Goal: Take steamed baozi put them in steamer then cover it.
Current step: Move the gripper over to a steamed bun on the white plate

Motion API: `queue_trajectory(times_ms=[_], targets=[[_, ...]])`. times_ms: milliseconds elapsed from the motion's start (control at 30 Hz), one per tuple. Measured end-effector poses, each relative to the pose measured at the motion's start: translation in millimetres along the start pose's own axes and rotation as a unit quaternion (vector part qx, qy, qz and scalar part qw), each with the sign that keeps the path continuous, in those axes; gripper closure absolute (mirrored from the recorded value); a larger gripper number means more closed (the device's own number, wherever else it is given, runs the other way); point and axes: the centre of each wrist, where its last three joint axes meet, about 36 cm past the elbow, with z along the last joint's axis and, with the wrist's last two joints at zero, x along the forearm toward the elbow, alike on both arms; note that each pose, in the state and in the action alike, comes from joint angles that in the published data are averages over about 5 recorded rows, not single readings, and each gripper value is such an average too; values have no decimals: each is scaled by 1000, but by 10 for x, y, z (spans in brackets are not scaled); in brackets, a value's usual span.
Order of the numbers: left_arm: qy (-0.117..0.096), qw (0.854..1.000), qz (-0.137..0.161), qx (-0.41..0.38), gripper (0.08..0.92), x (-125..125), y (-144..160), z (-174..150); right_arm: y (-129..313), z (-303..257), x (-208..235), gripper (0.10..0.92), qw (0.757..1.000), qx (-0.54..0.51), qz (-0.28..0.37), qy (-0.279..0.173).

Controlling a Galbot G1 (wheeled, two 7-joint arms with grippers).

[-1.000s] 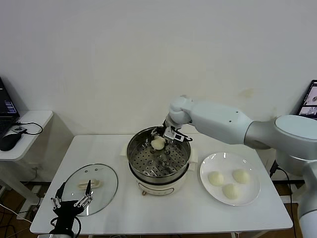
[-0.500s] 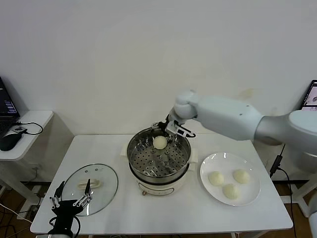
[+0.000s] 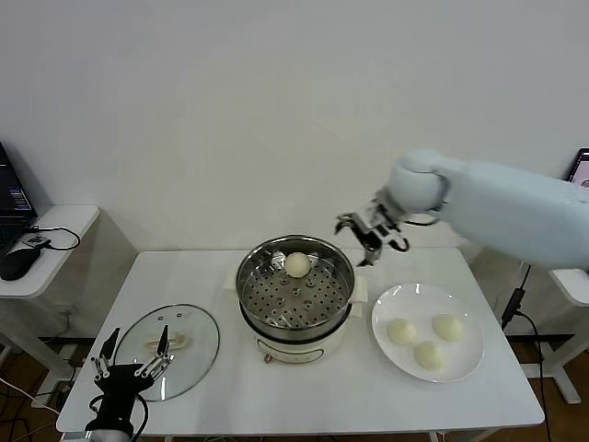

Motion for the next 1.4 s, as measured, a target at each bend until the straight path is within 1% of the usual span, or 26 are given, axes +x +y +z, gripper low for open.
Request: queue_trajectory(times_ms=[233, 400, 567, 933, 1400], targets=[[2, 1000, 3, -4, 177, -10, 17, 16, 556, 398, -2, 200, 997, -72, -19, 23], [4, 1000, 2, -4, 177, -10, 22, 28, 855, 528, -173, 200, 994, -99, -36, 35], [6, 1000, 0, -5, 177, 7, 24, 33, 1057, 596, -388, 199, 992, -114, -47, 41], [12, 1000, -8, -9, 177, 29, 72, 61, 1278, 682, -907, 199, 988, -131, -67, 53], [14, 1000, -12, -14, 177, 16, 113, 85, 1306, 668, -1437, 200, 986, -141, -70, 49]])
